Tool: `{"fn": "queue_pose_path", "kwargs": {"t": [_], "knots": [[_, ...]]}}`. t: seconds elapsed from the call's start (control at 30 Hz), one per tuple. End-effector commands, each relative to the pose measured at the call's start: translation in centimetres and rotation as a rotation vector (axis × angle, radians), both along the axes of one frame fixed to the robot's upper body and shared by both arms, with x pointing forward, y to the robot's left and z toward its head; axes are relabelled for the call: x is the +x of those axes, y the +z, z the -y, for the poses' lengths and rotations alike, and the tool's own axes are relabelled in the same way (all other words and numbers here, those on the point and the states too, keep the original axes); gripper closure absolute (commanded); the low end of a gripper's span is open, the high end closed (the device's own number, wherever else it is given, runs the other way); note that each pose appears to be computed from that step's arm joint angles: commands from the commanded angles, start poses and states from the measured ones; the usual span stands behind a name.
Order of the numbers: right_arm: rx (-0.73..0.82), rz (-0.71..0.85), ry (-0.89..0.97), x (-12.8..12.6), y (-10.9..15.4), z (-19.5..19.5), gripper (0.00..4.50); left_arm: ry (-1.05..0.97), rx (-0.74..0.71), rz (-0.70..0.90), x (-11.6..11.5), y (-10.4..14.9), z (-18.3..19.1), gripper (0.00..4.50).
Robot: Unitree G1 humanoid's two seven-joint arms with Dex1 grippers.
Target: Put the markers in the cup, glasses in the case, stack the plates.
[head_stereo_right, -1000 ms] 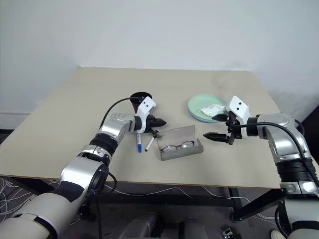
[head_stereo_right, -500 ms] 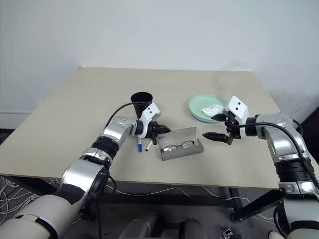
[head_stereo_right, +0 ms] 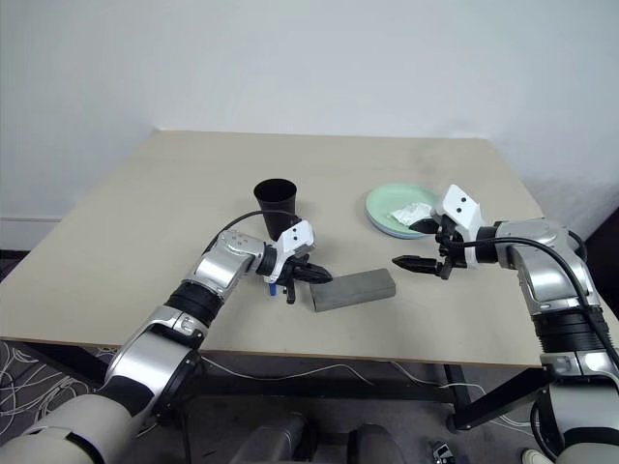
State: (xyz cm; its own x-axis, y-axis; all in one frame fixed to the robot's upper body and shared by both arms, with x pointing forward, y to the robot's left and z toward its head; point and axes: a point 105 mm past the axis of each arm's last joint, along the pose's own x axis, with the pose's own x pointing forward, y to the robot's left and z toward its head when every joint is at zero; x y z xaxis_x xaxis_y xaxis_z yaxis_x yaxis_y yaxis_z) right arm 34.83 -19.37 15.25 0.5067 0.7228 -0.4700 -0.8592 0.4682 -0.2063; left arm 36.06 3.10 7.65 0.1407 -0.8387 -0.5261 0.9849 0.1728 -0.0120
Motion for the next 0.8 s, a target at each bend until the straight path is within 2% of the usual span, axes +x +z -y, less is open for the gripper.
{"fn": "queue_pose_path", "kwargs": {"t": [0.03, 0.2, 0.43, 0.6, 0.8], "knots": [[0.005, 0.072, 0.024, 0.3, 1.9, -0.5, 0.00, 0.004, -0.003, 0.049, 0.4, 1.0, 0.0, 4.48], [0.006, 0.069, 0.028, 0.2, 1.9, -0.6, 0.00, 0.066, -0.050, 0.119, 1.4, 3.5, -0.8, 4.48], [0.006, 0.060, 0.036, 0.2, 1.5, -0.9, 0.00, 0.183, -0.048, 0.113, 1.1, 5.3, -2.9, 4.48], [0.004, 0.055, 0.051, 0.5, 1.5, -1.2, 0.00, 0.295, -0.050, 0.101, 0.9, 6.0, -3.2, 2.88], [0.001, 0.054, 0.065, 0.6, 1.5, -1.5, 0.00, 0.525, -0.009, 0.118, 2.6, 5.6, -4.8, 1.00]]}}
